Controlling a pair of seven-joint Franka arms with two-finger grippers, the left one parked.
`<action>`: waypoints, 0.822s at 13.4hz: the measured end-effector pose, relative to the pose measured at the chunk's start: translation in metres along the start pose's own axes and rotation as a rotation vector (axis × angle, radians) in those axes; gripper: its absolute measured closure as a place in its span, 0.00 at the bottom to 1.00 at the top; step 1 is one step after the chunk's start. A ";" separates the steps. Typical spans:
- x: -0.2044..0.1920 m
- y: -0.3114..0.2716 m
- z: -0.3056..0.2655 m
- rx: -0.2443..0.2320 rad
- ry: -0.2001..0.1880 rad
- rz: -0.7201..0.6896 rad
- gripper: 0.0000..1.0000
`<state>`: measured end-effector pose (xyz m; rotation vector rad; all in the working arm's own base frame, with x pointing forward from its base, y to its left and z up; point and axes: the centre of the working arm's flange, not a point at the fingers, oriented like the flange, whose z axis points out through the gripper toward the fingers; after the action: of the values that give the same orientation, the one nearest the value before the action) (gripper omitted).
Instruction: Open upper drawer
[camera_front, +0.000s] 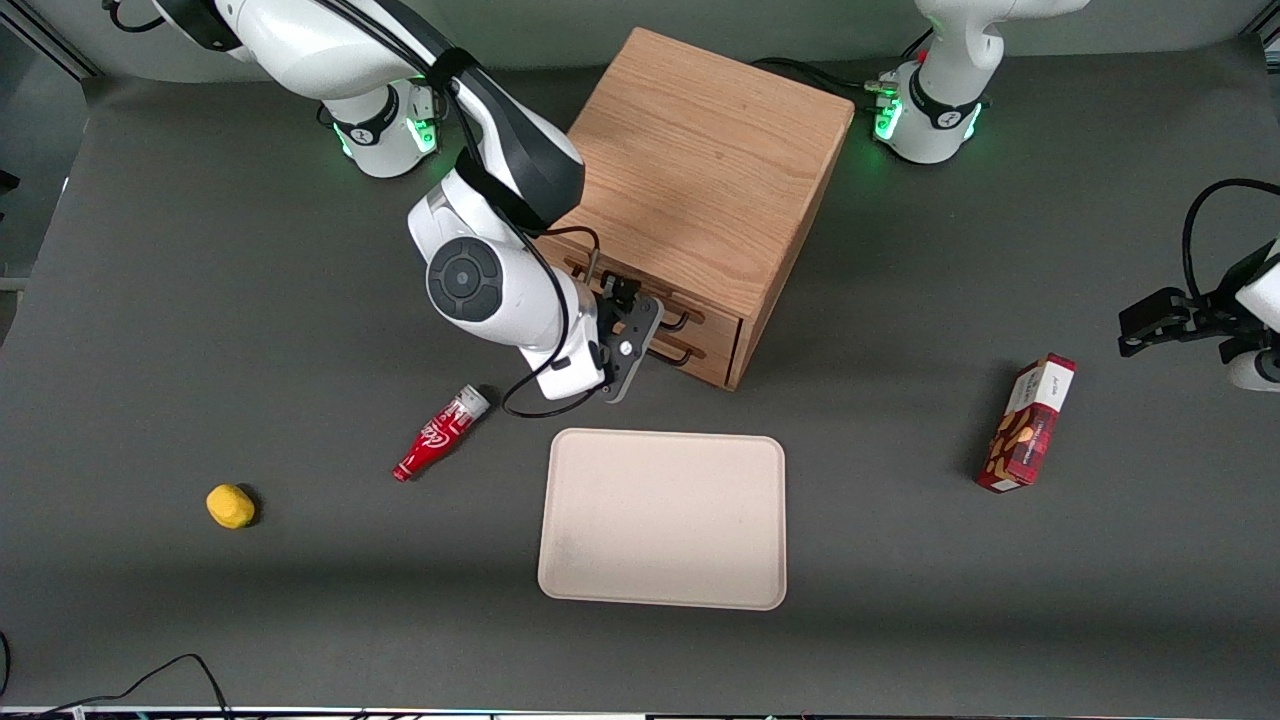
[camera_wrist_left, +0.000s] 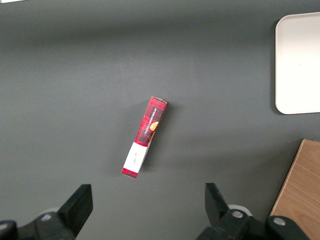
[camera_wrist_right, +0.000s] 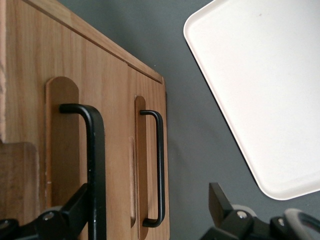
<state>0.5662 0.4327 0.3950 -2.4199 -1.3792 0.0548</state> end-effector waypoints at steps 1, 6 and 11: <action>0.000 0.001 0.000 -0.005 -0.001 -0.007 0.00; -0.007 0.032 -0.013 -0.067 0.011 -0.027 0.00; -0.005 0.061 -0.026 -0.104 0.040 -0.031 0.00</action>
<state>0.6196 0.3933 0.3986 -2.4688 -1.4344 -0.0745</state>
